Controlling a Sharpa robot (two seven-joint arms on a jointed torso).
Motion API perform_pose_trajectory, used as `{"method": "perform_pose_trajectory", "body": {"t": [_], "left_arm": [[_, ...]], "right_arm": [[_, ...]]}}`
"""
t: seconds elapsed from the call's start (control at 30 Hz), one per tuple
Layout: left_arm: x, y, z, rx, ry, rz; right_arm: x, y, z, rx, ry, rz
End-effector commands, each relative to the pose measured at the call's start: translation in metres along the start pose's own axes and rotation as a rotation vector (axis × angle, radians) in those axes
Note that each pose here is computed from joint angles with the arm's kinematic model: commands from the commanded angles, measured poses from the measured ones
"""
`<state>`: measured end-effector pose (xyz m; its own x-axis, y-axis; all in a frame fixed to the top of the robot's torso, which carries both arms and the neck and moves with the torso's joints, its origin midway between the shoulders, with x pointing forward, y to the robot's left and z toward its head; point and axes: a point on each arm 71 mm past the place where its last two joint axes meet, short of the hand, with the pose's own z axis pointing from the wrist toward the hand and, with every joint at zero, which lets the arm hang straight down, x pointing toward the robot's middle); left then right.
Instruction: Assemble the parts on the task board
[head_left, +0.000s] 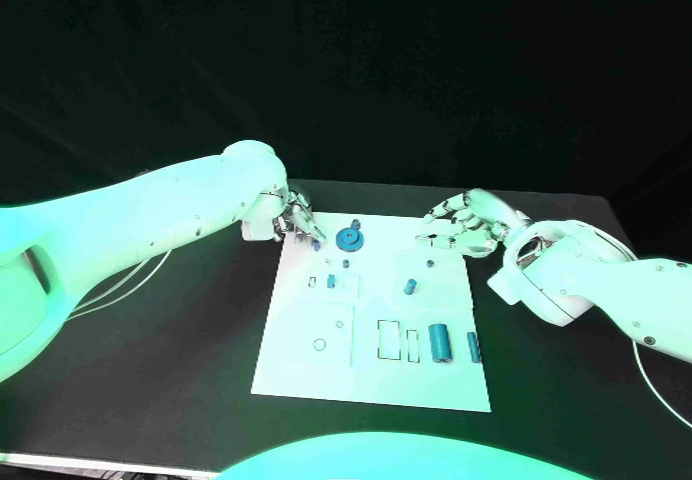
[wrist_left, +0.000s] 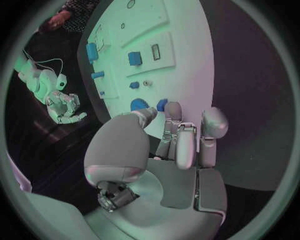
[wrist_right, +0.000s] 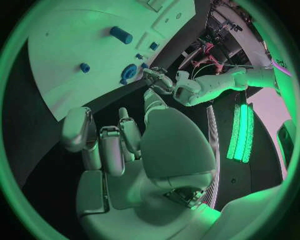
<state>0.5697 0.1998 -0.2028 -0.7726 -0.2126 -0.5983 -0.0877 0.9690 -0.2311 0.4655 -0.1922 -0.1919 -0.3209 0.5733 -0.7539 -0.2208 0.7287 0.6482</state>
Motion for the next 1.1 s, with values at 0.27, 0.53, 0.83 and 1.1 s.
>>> {"method": "perform_pose_trajectory", "body": {"t": [0.27, 0.53, 0.83, 1.1], "left_arm": [[0.0029, -0.0008, 0.0004, 0.001, 0.04, 0.015], [0.0036, -0.0006, 0.0004, -0.001, 0.049, 0.022], [0.0023, -0.0009, 0.0004, 0.0, 0.029, 0.012], [0.0018, -0.002, 0.0009, 0.006, 0.021, -0.004]], "right_arm": [[0.0002, 0.0008, 0.0, -0.01, -0.001, -0.001], [0.0003, 0.0008, 0.0001, -0.01, 0.0, -0.001], [0.0003, 0.0009, 0.0, -0.01, 0.0, -0.001], [0.0005, 0.001, 0.0001, -0.01, 0.002, -0.001]]}}
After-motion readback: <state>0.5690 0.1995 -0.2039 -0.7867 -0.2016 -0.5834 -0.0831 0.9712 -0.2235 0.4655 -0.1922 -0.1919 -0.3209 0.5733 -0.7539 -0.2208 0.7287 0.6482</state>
